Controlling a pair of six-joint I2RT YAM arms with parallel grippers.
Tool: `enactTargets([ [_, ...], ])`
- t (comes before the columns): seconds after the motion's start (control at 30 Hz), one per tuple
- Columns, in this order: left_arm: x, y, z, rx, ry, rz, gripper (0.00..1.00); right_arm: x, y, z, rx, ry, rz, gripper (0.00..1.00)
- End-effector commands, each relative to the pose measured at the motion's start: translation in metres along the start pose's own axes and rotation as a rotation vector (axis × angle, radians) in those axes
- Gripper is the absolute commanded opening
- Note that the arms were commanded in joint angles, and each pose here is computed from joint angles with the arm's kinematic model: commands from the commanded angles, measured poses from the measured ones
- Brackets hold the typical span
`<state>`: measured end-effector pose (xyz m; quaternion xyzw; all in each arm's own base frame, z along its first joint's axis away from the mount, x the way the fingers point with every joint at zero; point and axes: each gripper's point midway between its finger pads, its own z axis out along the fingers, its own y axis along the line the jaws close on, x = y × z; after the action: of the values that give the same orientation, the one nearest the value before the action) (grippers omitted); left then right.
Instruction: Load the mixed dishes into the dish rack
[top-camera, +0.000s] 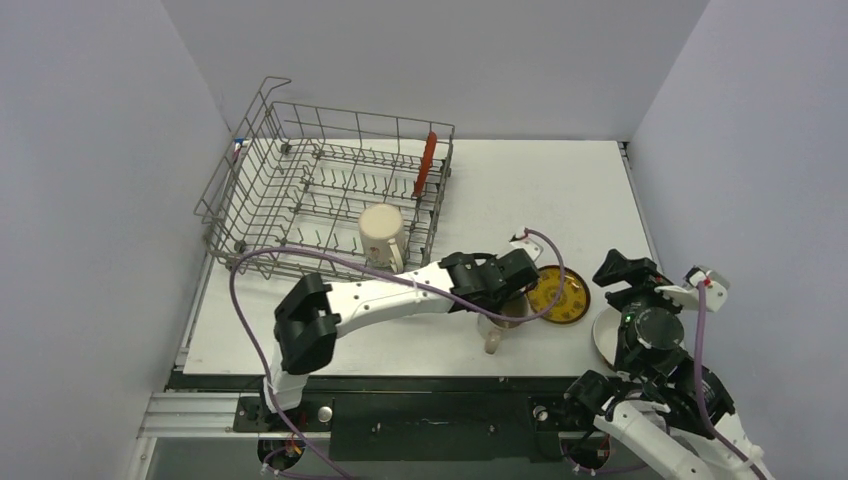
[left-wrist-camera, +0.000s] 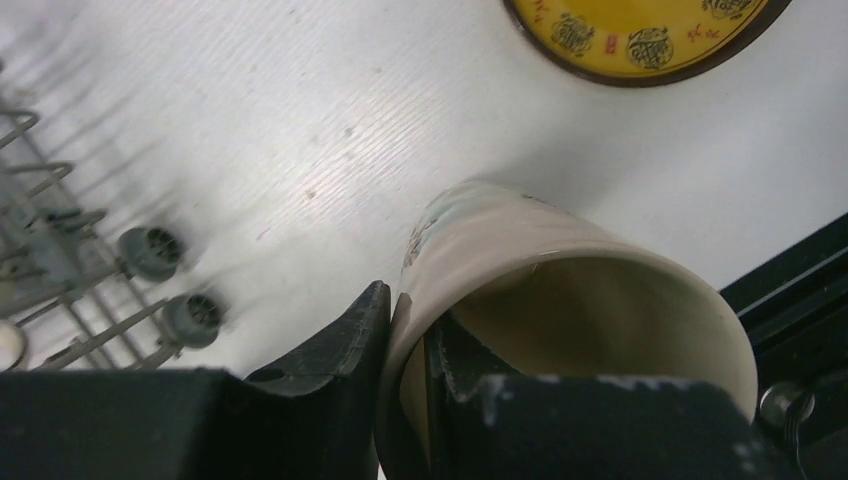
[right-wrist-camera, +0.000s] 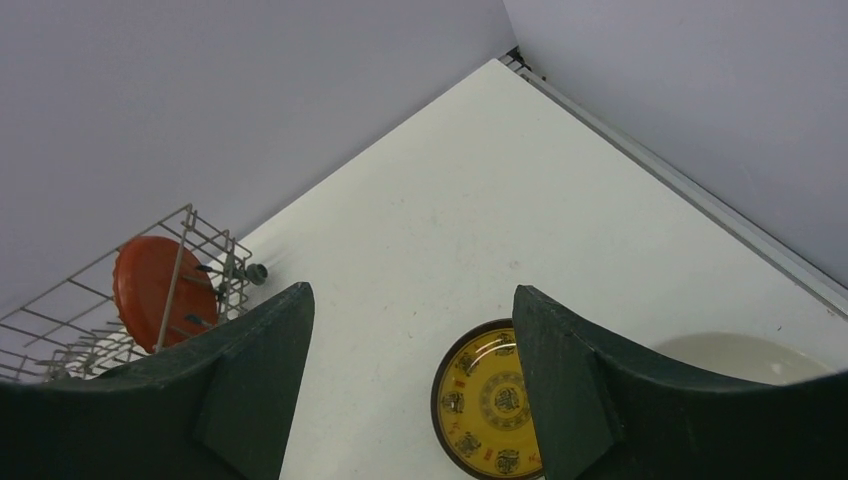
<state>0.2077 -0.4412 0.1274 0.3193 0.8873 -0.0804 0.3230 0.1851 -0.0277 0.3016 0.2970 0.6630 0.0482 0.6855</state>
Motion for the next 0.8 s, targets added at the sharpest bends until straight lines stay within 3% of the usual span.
enactTargets([
  [0.0, -0.069, 0.026, -0.087, 0.073, -0.285, -0.133, 0.0, 0.003, 0.019, 0.008, -0.005, 0.021, -0.033, 0.68],
  [0.43, -0.071, 0.144, -0.173, 0.215, -0.531, -0.522, 0.0, 0.062, 0.114, 0.026, -0.228, 0.263, -0.15, 0.69],
  [0.53, -0.067, 0.163, -0.206, 0.21, -0.588, -0.528, 0.0, 0.077, 0.142, 0.024, -0.318, 0.333, -0.161, 0.78],
  [0.77, -0.051, 0.213, -0.258, 0.136, -0.712, -0.58, 0.0, 0.102, 0.197, 0.02, -0.489, 0.437, -0.138, 0.79],
])
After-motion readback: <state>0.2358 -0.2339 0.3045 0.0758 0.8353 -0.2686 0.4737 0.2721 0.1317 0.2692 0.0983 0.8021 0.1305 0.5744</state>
